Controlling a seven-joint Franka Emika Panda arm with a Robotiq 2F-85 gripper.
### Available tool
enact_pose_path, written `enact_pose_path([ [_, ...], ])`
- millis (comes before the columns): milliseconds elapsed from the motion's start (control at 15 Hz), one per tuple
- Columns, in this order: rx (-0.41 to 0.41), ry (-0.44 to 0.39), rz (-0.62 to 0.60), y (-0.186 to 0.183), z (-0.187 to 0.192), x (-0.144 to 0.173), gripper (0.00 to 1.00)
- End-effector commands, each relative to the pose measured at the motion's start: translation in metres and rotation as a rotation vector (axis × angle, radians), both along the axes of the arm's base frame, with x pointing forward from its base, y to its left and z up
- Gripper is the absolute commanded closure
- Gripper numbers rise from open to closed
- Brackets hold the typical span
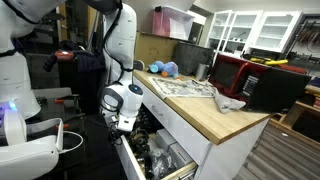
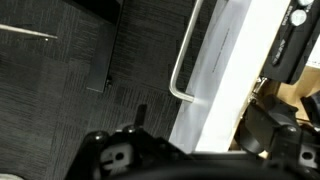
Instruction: Open the right second drawer of the cabinet to the left
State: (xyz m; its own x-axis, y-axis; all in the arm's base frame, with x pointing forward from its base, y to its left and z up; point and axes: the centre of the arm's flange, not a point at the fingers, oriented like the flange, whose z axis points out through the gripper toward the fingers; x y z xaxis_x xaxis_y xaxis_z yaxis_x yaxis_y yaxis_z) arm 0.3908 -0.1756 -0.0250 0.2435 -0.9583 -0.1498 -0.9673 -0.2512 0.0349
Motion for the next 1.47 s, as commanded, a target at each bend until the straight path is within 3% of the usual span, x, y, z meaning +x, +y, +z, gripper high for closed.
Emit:
enact_pose_path([
  [0, 0.072, 0.000, -0.029, -0.003, 0.035, 0.010, 0.00],
  [733, 0.176, 0.060, -0.002, -0.006, 0.092, 0.047, 0.00],
  [1067, 0.172, -0.068, 0.101, 0.026, 0.125, 0.086, 0.00],
  [1400, 0.114, -0.185, 0.362, 0.042, 0.169, 0.109, 0.00],
])
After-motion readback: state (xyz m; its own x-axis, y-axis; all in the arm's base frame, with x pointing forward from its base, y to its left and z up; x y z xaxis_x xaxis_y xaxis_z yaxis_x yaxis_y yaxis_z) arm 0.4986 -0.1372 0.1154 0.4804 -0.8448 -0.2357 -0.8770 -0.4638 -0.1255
